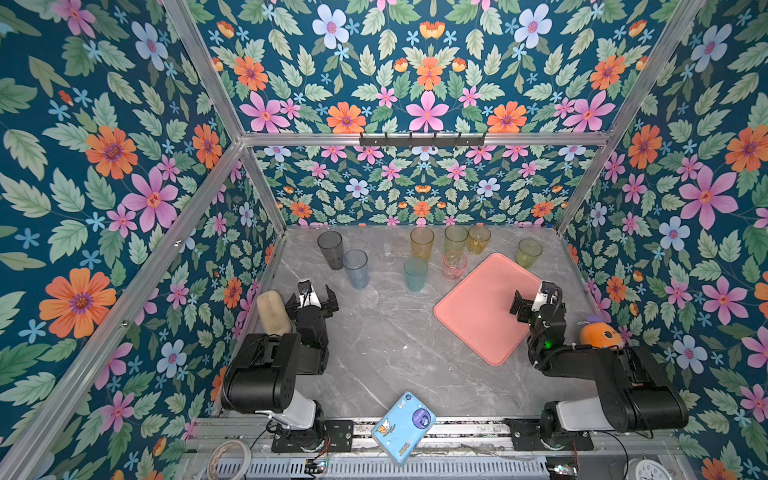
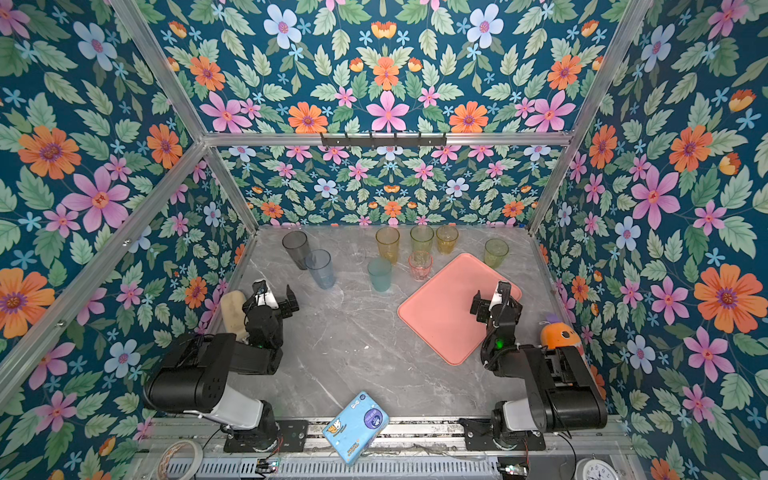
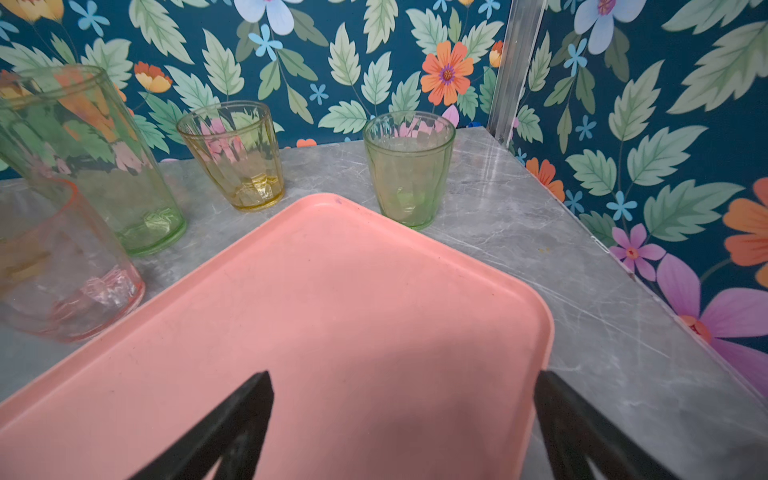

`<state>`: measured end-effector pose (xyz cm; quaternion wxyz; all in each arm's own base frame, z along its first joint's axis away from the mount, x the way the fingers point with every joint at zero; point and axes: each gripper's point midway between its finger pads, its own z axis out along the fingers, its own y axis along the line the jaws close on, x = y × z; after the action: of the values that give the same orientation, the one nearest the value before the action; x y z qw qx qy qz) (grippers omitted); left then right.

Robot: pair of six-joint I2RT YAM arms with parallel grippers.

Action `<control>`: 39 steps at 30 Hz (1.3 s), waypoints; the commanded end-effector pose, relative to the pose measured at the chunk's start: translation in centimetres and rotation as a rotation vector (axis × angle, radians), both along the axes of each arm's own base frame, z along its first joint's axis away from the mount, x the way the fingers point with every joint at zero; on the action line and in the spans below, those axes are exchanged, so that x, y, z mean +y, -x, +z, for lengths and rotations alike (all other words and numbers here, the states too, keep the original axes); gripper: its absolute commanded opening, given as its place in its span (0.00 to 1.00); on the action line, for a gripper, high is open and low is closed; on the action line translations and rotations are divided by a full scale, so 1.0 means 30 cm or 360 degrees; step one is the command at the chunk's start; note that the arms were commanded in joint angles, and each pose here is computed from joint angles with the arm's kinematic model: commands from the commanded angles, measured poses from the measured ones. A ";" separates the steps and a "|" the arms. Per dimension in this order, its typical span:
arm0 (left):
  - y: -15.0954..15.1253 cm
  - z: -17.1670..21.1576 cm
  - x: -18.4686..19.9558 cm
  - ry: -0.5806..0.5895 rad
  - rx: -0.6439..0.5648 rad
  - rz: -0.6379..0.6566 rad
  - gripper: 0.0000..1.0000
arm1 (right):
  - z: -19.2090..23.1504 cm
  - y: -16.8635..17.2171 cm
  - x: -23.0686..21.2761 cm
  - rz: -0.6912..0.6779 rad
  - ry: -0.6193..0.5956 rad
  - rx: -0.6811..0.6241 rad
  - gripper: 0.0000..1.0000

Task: Place the glasses into the tray
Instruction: 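Raise both arms from rest, right gripper toward the pink tray, then grip the pink tray's edge with the right gripper and drag it toward the robot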

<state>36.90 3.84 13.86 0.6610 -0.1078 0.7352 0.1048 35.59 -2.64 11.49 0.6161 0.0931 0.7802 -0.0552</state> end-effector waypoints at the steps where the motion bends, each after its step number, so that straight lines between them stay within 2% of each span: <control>1: 0.012 0.025 0.002 0.0004 0.0028 0.0016 1.00 | 0.053 0.003 0.005 0.0014 0.0000 -0.0018 0.99; 5: 0.027 0.103 -0.030 0.0012 -0.0001 -0.0021 1.00 | 0.076 0.021 -0.040 -0.0176 -0.0164 0.0181 0.99; 8: 0.029 0.180 -0.113 -0.0067 -0.0018 -0.0102 1.00 | 0.141 0.042 -0.061 -0.0291 -0.0353 0.0062 0.99; 10: 0.043 0.238 -0.192 -0.0162 -0.0048 -0.0159 1.00 | 0.170 0.063 -0.049 -0.0320 -0.0539 0.0077 0.99; 12: 0.048 0.286 -0.271 -0.0190 -0.0070 -0.0260 1.00 | 0.205 0.059 0.018 -0.0171 -0.0661 0.0143 0.97; 14: 0.054 0.324 -0.323 -0.0136 -0.0087 -0.0326 1.00 | 0.229 0.053 0.098 0.0016 -0.0776 0.0206 0.97; 18: 0.052 0.360 -0.372 0.0103 -0.0053 -0.0386 1.00 | 0.262 0.051 0.256 0.0404 -0.0954 0.0334 0.98; 20: 0.044 0.364 -0.407 0.0213 -0.0009 -0.0459 1.00 | 0.257 0.063 0.311 0.0516 -0.1010 0.0445 0.98; 23: 0.039 0.377 -0.470 0.0326 0.0033 -0.0604 1.00 | 0.237 0.097 0.379 0.0616 -0.0995 0.0611 0.98; 27: 0.056 0.401 -0.496 0.0417 0.0007 -0.0684 1.00 | 0.211 0.166 0.478 0.0743 -0.0829 0.0794 0.98; 31: 0.068 0.403 -0.493 0.0415 -0.0016 -0.0698 1.00 | 0.144 0.224 0.536 0.0796 -0.0769 0.0932 0.98; 39: 0.053 0.335 -0.541 0.0382 0.0083 -0.0798 1.00 | -0.027 0.265 0.623 0.0807 -0.0618 0.1123 0.95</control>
<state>35.22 -11.71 23.72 0.6286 -0.0088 0.7664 -0.1319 27.28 15.72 11.24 0.2760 -0.0078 0.9328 0.2318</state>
